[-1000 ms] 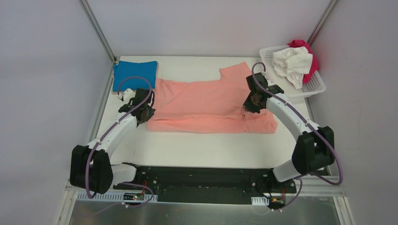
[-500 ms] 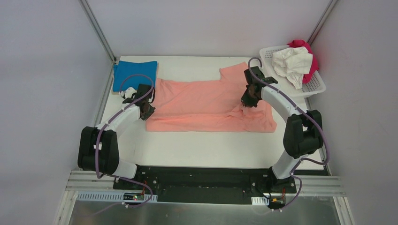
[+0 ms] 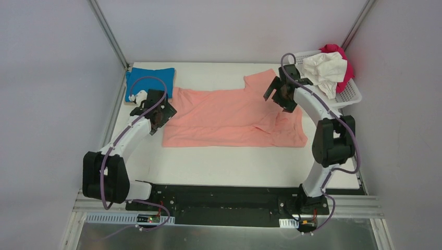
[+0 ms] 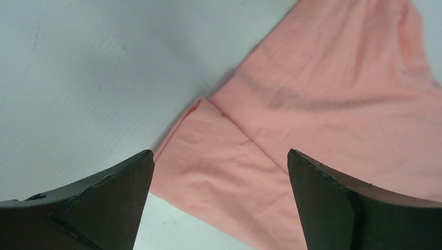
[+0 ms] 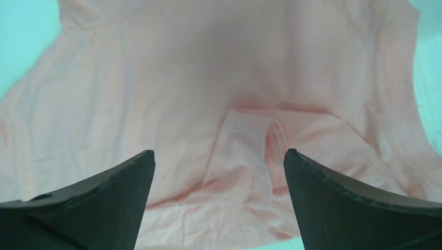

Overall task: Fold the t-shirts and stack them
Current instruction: Fold the flattened tshirt in 1/3 of the way

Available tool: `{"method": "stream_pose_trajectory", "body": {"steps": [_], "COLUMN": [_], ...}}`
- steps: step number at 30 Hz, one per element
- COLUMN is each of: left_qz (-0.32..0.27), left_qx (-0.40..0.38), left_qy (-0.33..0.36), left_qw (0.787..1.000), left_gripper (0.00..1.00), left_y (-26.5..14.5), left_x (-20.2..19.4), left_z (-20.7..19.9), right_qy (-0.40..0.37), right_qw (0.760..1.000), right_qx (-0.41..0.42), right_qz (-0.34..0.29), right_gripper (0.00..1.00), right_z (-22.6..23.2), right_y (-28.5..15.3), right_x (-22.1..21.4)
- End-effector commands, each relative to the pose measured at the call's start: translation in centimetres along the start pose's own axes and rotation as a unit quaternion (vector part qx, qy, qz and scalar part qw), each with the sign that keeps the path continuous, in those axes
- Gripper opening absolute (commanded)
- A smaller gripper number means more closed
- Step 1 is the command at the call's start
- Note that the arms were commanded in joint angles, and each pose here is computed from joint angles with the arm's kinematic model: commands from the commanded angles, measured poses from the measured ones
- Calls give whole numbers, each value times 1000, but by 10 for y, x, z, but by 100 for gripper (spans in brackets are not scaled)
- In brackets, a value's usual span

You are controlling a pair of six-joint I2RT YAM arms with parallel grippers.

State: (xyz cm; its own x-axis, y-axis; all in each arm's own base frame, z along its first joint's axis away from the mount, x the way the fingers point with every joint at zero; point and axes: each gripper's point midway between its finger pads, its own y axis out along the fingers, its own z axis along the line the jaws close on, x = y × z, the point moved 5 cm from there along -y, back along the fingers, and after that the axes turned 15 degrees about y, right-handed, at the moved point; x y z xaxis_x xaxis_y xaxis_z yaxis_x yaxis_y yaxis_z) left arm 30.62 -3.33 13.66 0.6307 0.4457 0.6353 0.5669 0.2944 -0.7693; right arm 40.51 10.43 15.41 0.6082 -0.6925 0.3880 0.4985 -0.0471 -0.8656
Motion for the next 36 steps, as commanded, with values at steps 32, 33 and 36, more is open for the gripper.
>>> {"method": "stream_pose_trajectory", "body": {"steps": [32, 33, 36], "left_qz": [174, 174, 172], "left_qx": [-127, -127, -129], "left_qy": [135, 136, 138], "left_qw": [967, 967, 967], "left_gripper": [99, 99, 99], "left_y": [37, 38, 36], "left_x": [-82, -82, -79], "left_z": [-37, -38, -38], "right_qy": [66, 85, 130], "right_qw": [977, 974, 970], "right_qx": [185, 196, 195], "right_qz": [83, 79, 58], "right_gripper": [99, 99, 99], "right_z": [41, 53, 81], "right_y": [26, 26, 26], "right_x": [-36, -29, -4]}}
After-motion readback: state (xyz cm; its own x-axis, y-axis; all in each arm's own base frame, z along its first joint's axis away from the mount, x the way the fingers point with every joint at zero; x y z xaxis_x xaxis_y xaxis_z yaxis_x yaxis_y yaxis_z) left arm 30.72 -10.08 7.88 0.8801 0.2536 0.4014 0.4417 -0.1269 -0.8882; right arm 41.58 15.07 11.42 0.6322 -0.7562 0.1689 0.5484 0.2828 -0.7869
